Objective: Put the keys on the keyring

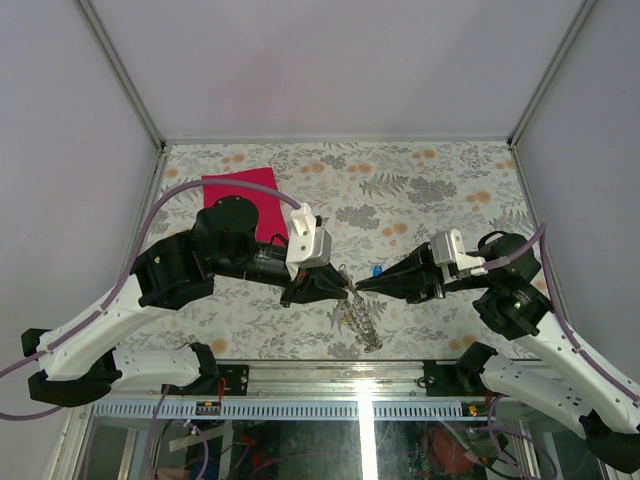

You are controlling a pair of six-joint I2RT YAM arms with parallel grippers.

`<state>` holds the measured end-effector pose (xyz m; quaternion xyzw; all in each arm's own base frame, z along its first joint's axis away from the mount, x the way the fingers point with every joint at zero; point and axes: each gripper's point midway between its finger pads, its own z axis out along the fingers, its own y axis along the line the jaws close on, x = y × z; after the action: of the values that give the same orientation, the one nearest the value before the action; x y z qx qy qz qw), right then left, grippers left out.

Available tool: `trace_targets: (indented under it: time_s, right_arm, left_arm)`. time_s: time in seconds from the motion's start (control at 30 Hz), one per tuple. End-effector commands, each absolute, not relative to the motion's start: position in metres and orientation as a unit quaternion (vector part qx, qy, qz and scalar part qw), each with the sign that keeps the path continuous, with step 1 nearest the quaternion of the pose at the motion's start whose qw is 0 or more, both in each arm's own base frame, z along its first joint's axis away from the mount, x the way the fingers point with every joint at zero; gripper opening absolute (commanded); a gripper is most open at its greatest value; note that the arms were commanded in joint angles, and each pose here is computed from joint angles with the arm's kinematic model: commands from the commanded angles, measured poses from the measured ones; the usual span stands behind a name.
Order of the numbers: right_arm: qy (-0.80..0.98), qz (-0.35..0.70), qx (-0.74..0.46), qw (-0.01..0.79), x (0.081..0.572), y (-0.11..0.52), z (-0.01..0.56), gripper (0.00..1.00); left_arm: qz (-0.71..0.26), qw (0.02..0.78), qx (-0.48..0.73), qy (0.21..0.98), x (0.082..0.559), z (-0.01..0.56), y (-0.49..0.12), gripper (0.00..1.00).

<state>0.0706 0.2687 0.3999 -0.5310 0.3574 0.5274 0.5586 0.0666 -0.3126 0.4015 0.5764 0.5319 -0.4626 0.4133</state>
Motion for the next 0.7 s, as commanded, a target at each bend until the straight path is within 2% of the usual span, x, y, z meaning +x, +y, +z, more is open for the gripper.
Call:
trace_targets:
  time_s: [0.0, 0.3, 0.67]
  right_arm:
    - [0.302, 0.514, -0.523, 0.609, 0.062, 0.258, 0.442, 0.00]
    - [0.302, 0.521, -0.512, 0.613, 0.060, 0.256, 0.451, 0.00]
    - [0.294, 0.538, -0.454, 0.647, 0.067, 0.251, 0.469, 0.00]
  left_arm:
    - [-0.459, 0.424, 0.578, 0.525, 0.067, 0.408, -0.312, 0.17]
    - [-0.453, 0.432, 0.575, 0.527, 0.069, 0.410, -0.309, 0.00]
    - [-0.443, 0.454, 0.563, 0.530, 0.077, 0.414, -0.309, 0.00]
